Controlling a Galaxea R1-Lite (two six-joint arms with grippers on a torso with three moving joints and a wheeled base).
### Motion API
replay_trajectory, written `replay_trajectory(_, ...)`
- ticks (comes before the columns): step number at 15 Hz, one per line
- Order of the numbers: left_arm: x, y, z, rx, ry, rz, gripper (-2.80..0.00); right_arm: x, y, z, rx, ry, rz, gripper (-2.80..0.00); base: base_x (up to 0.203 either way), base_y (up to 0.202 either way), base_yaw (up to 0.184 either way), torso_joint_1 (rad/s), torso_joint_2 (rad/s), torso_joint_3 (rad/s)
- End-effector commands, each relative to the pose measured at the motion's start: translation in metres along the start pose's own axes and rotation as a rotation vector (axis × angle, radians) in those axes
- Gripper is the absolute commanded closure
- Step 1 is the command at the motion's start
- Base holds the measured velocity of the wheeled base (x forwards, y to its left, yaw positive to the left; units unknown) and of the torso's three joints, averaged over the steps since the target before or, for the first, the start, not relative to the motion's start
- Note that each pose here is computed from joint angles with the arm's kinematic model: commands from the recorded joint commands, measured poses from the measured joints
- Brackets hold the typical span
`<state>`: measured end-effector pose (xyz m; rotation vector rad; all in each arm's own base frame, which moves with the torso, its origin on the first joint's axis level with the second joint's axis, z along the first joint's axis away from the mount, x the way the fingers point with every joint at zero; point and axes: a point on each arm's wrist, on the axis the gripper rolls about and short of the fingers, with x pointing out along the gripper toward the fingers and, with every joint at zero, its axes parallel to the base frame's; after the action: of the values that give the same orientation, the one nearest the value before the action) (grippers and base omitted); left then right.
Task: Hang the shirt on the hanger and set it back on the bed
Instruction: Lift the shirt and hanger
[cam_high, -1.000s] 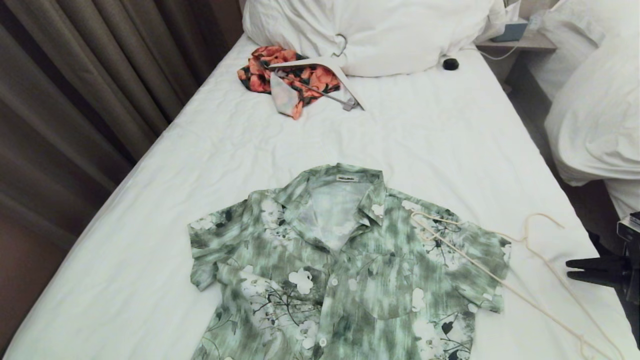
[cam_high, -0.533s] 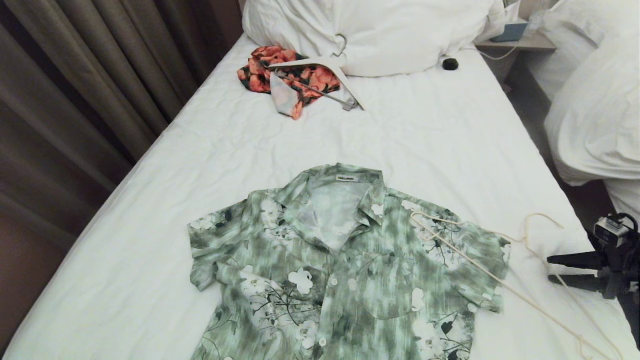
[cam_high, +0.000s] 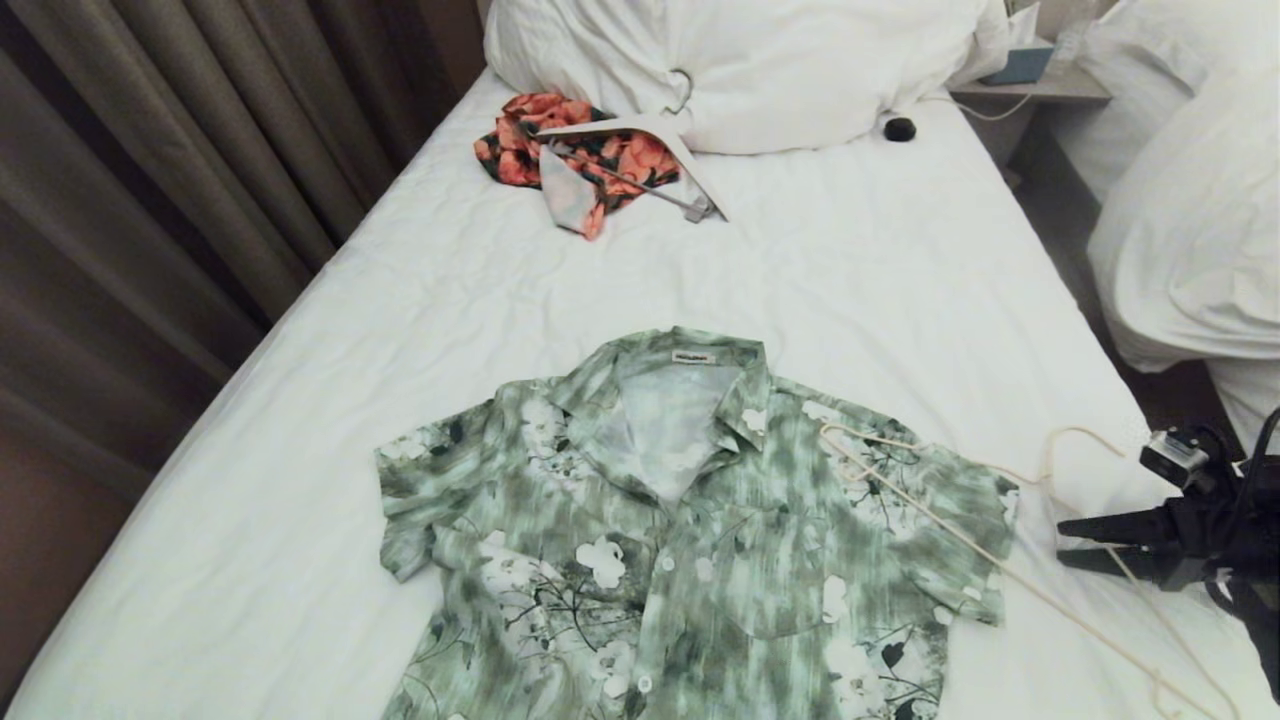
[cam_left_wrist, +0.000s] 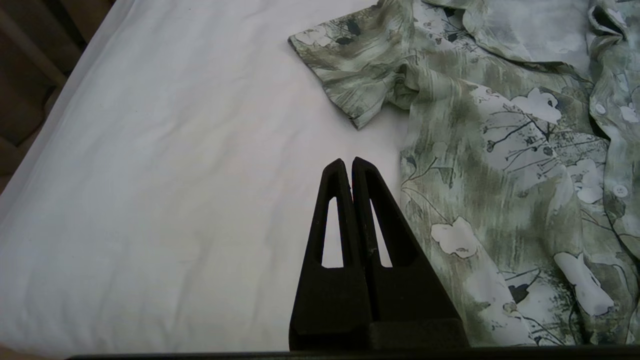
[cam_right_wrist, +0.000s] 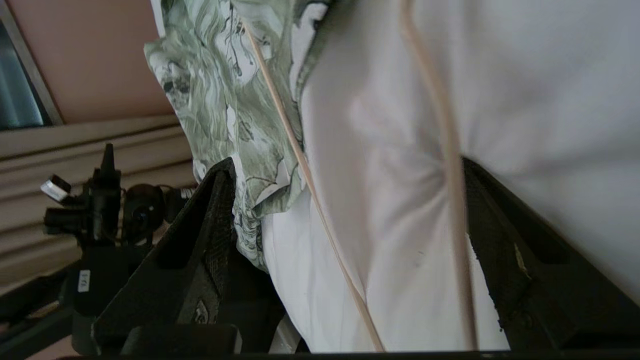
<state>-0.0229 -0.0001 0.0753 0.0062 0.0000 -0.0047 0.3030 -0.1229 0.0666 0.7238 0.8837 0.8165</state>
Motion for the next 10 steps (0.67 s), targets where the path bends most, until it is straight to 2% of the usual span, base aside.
replay_trajectory(1,0.0,0.0,0.0,0.0,0.003,0.0,0.0,0.009,0.002,0.002,-0.015,0.02,0.019,-2.8,0.0,0.0,0.0,0.0,0.0,0.0)
replay_trajectory(7,0.0,0.0,0.0,0.0,0.002,0.0,0.0,0.028,0.009,0.006,-0.099,0.06,0.044,-2.8,0.0,0.0,0.0,0.0,0.0,0.0)
replay_trajectory(8,0.0,0.0,0.0,0.0,0.003,0.0,0.0,0.029,0.008,0.006,-0.108,0.059,0.044,0.0,0.0,0.0,0.0,0.0,0.0,0.0)
replay_trajectory(10,0.0,0.0,0.0,0.0,0.003,0.0,0.0,0.028,0.01,0.007,-0.116,0.054,0.043,0.0,0.0,0.0,0.0,0.0,0.0,0.0)
